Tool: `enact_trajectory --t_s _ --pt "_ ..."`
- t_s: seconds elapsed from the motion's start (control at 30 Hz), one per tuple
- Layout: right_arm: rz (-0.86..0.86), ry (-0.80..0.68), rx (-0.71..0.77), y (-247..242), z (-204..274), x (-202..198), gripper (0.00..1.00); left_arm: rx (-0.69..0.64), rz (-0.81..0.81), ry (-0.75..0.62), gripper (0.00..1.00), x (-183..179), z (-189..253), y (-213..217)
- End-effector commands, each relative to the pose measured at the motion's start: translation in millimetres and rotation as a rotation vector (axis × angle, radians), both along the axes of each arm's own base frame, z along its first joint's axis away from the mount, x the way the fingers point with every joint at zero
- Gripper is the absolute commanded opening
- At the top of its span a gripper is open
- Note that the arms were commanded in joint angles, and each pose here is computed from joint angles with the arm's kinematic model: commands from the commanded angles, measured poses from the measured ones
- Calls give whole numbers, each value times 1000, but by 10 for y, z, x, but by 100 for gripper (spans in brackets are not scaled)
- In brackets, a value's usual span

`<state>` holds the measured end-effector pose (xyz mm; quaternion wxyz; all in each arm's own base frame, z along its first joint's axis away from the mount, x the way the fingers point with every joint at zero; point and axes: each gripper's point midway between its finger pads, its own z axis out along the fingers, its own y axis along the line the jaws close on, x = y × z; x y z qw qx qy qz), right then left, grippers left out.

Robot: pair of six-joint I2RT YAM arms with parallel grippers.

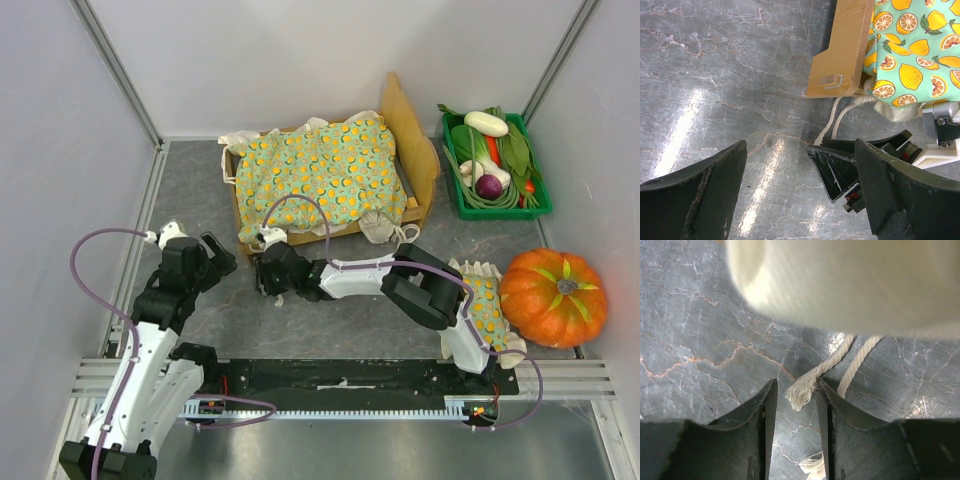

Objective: Set up the pet bed

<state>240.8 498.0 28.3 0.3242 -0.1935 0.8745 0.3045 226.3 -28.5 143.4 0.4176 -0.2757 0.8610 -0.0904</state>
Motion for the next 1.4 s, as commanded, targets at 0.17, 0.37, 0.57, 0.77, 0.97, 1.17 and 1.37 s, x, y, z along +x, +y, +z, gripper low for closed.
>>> enact_trajectory --t_s 0.17,0.37,0.57,0.77,0.97,1.17,1.37 --pt "-53 -47 -310 -439 -588 -37 8 -12 7 -37 94 -7 65 5" --pt "103 -113 -210 -360 -355 -221 0 -68 -20 -26 95 -24 -11 -103" --pt "340 -42 43 -386 104 -814 0 -86 -36 -30 96 -24 -6 -145" --pt "465 37 153 -363 350 -1144 0 -118 -60 -20 98 -23 -57 -219" --pt "505 10 149 -444 561 -1189 0 -161 -96 -1 97 -42 -129 -321" --pt "476 11 152 -511 539 -1095 0 -267 -177 22 94 -79 -219 -557" --pt "314 -59 102 -428 589 -674 34 -348 -150 44 93 -122 -370 -631"
